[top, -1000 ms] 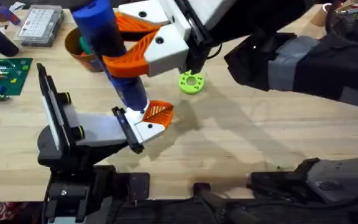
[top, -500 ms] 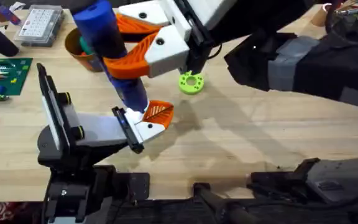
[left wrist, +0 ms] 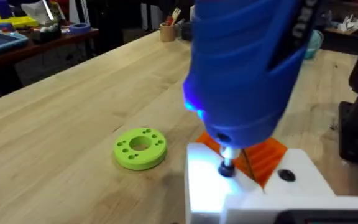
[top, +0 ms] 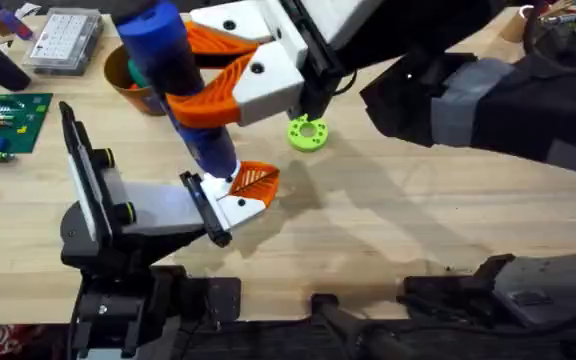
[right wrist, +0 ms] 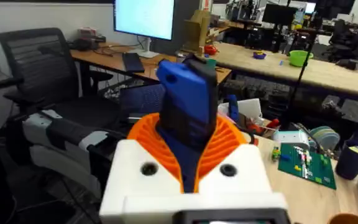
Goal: Pick up the gripper from the table and insert it into the empty holder that is missing its gripper. Then pick up a screw, insert it into the mounting hole, and use the screwdriver to tighten it. Finally, clean up the table by picking up the vegetable and placing it into the bucket.
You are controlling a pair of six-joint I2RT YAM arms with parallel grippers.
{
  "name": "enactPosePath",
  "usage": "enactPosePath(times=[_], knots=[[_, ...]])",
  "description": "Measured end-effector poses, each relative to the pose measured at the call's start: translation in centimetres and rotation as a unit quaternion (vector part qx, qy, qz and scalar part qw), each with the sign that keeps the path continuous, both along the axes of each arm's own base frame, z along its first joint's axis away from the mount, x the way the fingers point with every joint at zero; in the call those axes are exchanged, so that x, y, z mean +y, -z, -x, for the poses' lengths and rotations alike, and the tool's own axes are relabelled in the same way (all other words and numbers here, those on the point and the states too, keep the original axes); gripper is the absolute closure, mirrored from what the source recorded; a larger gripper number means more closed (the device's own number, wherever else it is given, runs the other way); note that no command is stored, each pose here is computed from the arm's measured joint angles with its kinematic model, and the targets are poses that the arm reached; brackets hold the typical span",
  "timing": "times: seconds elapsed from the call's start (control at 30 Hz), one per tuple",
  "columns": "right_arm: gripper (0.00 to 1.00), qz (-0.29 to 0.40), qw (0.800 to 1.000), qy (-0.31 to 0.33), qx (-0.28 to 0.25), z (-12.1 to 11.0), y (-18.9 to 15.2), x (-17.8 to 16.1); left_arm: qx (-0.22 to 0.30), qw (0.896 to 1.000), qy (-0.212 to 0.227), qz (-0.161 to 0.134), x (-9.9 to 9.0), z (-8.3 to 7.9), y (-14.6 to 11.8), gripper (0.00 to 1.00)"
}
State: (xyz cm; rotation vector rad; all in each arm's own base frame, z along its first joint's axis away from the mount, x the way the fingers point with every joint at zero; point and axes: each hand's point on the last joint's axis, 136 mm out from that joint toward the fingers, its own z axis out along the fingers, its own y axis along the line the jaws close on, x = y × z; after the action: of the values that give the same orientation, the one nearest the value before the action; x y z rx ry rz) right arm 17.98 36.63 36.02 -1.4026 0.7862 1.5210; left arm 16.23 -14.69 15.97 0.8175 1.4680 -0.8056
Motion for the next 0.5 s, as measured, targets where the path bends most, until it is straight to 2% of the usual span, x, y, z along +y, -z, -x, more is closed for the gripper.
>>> enactPosePath(times=[0.5], knots=[[0.934, 0.003, 1.000, -0.006, -0.002, 0.20, 0.29, -0.08, 0.000, 1.000, 0.000, 0.000, 0.00, 0.00, 0.01, 0.982]])
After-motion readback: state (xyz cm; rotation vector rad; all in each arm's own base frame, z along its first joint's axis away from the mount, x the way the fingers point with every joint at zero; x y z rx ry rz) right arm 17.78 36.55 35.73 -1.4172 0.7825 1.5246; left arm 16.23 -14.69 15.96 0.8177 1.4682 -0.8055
